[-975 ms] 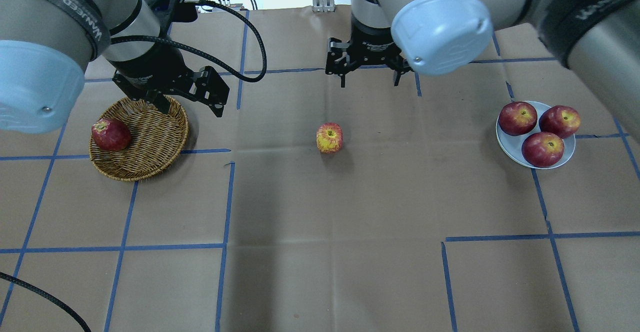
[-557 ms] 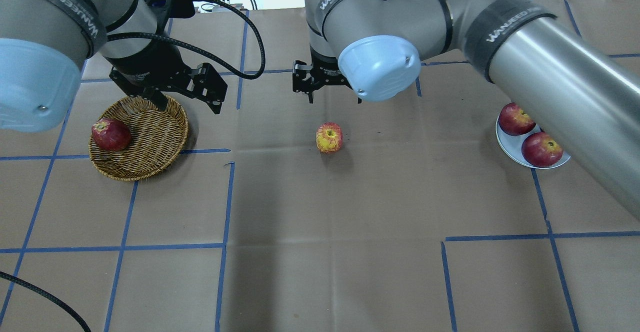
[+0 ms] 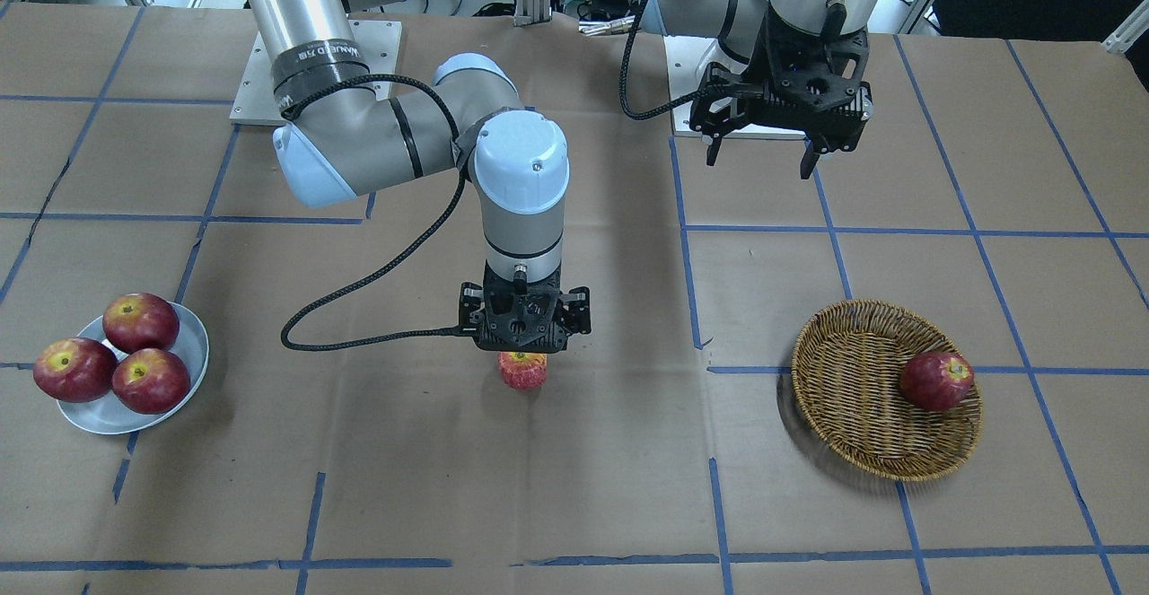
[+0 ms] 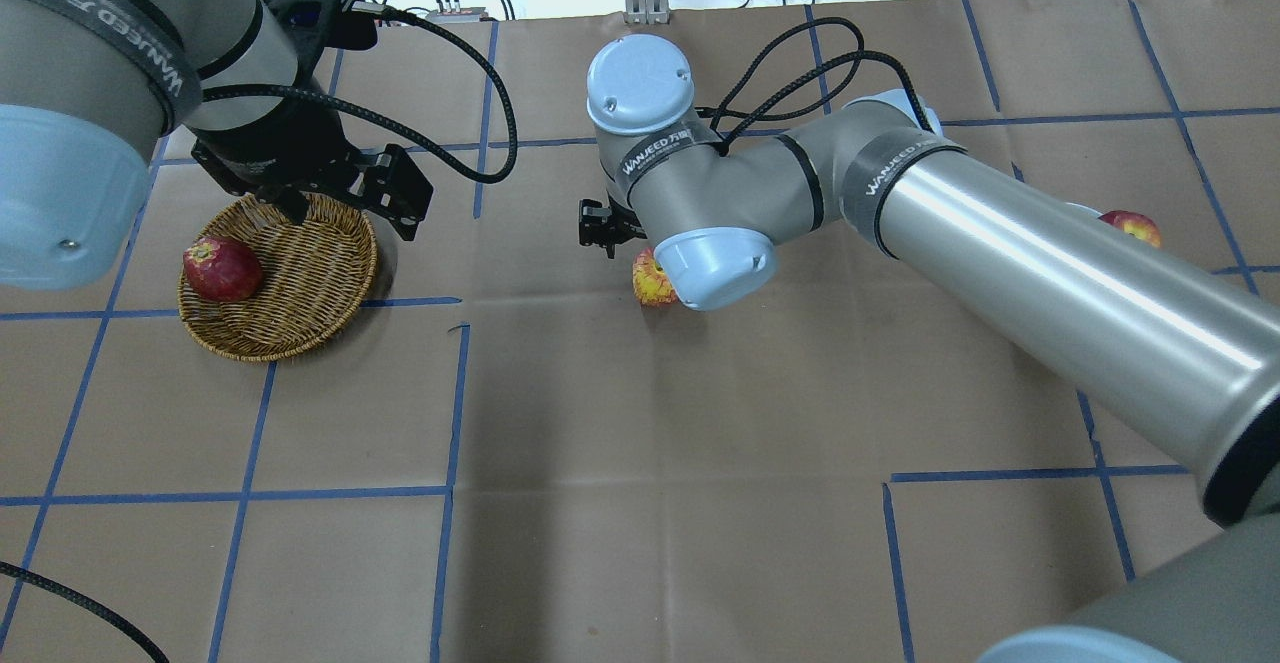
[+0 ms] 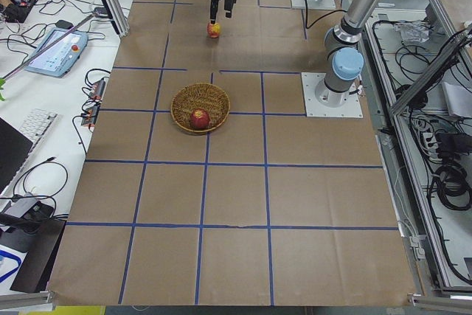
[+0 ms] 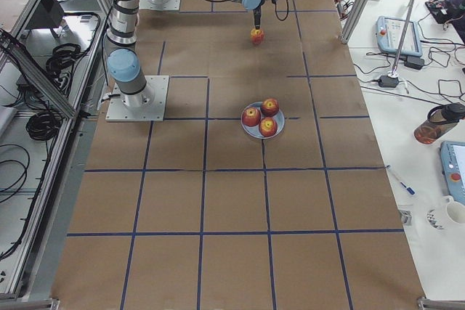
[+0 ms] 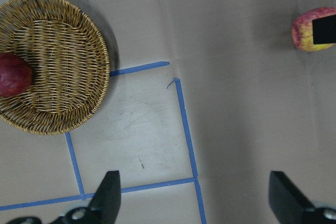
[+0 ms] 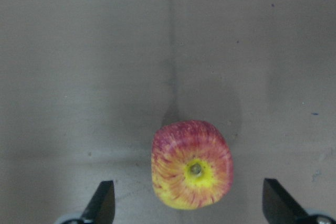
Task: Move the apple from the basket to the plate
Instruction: 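Lower the right gripper onto the apple on the table and close it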
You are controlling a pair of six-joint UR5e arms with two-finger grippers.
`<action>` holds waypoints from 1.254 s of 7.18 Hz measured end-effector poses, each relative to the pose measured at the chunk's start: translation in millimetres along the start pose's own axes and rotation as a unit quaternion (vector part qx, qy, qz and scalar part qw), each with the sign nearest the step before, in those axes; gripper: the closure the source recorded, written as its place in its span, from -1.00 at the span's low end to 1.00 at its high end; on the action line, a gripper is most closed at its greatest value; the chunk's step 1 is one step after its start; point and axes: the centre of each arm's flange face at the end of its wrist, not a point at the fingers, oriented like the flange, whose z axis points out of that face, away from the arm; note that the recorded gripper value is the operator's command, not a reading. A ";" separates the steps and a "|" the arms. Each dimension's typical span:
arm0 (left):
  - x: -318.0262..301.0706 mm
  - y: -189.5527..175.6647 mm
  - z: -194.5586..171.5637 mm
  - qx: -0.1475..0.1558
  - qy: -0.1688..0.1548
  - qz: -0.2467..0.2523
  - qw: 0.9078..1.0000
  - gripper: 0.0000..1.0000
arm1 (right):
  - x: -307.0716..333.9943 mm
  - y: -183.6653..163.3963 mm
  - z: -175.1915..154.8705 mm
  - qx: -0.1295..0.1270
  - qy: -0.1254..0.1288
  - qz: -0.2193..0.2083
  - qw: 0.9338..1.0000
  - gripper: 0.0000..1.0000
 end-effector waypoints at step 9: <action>1.8 -2.2 1.6 0.007 0.008 -0.001 1.000 -0.98 | 3.0 -3.1 55.6 0.000 0.016 0.001 1.000 -0.05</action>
